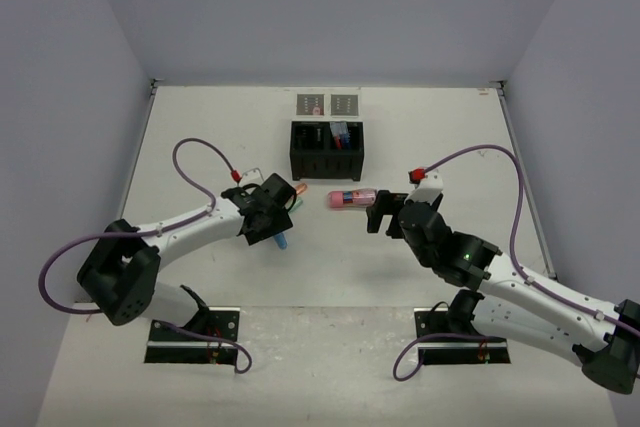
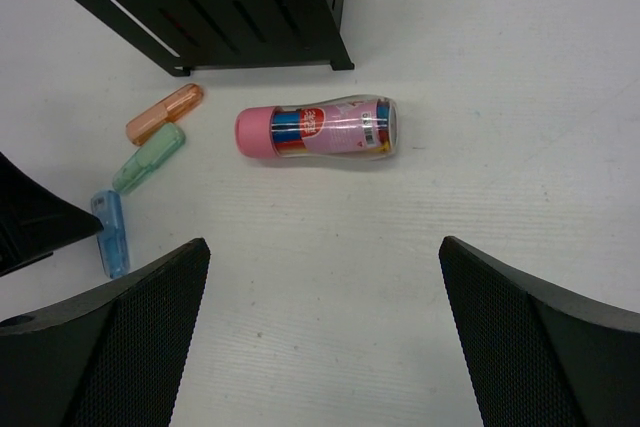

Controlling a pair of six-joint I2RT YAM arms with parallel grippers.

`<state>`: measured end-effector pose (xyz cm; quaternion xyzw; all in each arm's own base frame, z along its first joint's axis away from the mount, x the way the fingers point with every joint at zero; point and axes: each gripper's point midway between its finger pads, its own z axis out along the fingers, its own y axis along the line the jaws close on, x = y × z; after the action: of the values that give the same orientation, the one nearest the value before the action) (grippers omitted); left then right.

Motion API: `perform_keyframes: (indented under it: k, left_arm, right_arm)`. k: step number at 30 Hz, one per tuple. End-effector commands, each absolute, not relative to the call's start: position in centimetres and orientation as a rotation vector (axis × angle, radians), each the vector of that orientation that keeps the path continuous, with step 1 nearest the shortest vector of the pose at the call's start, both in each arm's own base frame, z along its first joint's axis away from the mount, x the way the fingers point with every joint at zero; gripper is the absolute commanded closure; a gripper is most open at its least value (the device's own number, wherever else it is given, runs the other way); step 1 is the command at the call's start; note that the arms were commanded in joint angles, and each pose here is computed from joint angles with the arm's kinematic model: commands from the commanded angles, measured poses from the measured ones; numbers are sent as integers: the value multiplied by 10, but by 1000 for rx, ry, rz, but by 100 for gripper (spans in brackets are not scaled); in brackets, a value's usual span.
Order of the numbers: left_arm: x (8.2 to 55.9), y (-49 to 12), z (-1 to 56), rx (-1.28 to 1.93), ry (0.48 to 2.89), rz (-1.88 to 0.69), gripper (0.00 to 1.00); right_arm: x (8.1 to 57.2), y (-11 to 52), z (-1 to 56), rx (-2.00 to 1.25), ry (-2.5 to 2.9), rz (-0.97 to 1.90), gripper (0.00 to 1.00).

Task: Sort the stationery into containers
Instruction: Pick up the stationery from the center of the board.

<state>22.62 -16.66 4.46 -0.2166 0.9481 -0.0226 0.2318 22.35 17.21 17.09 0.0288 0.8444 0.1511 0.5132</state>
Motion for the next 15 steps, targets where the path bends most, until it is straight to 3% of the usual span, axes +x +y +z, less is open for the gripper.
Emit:
perform_keyframes:
  k: [1, 9, 13, 15]
  left_arm:
    - [233, -180, 42, -556, 2619, -105, 33]
    - [232, -176, 12, -513, 2690, 45, 41]
    - [230, -172, 2, -519, 2702, 93, 52]
    - [229, -170, 0, -518, 2704, 108, 64]
  right_arm:
    - [225, 167, 169, 128, 2027, 352, 1]
    - [222, 165, 168, 130, 2031, 359, 1]
    - [221, 166, 168, 122, 2030, 371, 1]
    - [221, 167, 168, 118, 2030, 373, 1]
